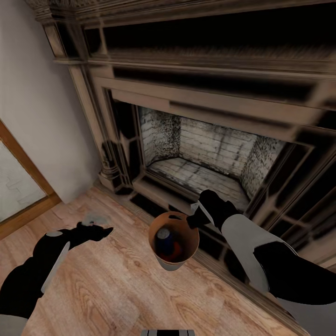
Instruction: Put the three can of soda from the living room inside the tash can in the kitchen.
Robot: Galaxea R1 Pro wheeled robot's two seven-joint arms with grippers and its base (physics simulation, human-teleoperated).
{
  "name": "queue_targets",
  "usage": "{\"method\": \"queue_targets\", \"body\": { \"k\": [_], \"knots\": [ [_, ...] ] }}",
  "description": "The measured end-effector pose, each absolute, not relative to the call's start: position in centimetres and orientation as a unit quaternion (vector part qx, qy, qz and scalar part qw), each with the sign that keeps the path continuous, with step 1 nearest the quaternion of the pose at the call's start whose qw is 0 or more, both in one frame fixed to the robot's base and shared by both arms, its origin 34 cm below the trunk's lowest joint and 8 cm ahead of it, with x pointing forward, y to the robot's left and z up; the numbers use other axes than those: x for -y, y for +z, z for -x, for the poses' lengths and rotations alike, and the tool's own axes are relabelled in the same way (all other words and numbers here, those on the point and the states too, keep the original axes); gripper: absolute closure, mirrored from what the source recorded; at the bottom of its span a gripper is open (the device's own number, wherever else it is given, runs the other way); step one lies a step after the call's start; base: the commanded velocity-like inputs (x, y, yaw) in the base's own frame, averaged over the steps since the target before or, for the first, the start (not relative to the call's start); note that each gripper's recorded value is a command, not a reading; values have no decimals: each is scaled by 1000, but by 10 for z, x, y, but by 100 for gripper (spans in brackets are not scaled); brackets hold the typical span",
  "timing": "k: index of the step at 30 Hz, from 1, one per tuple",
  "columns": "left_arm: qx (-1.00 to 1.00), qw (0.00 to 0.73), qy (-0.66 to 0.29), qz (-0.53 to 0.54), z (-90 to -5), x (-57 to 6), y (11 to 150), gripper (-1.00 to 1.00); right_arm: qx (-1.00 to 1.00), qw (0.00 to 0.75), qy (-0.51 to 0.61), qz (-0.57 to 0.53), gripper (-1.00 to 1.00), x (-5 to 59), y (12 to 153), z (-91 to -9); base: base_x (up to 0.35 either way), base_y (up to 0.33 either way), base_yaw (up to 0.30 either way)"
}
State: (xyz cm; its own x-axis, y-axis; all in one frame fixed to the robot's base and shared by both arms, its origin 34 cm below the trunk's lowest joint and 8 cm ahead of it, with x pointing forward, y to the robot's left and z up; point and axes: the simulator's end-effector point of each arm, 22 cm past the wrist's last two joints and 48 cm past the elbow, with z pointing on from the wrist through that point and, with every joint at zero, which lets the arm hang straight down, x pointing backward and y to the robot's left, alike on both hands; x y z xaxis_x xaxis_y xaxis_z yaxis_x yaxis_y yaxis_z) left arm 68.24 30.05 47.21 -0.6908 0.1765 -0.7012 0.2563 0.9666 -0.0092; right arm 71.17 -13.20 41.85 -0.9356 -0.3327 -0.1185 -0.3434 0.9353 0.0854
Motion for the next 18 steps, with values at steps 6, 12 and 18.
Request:
{"method": "queue_targets", "body": {
  "k": [6,12,18],
  "knots": [
    [-913,389,-56,-106,-690,-296,463,-100,-984,45,15,171,100,166,415,-715,0,0,0],
    [-916,381,-73,-106,-690,-275,454,-100,-980,42,-56,187,100,216,414,-721,0,0,0],
    [-922,367,-78,-100,-684,-272,440,-100,-972,40,-104,206,100,239,418,-725,0,0,0]
  ]
}}
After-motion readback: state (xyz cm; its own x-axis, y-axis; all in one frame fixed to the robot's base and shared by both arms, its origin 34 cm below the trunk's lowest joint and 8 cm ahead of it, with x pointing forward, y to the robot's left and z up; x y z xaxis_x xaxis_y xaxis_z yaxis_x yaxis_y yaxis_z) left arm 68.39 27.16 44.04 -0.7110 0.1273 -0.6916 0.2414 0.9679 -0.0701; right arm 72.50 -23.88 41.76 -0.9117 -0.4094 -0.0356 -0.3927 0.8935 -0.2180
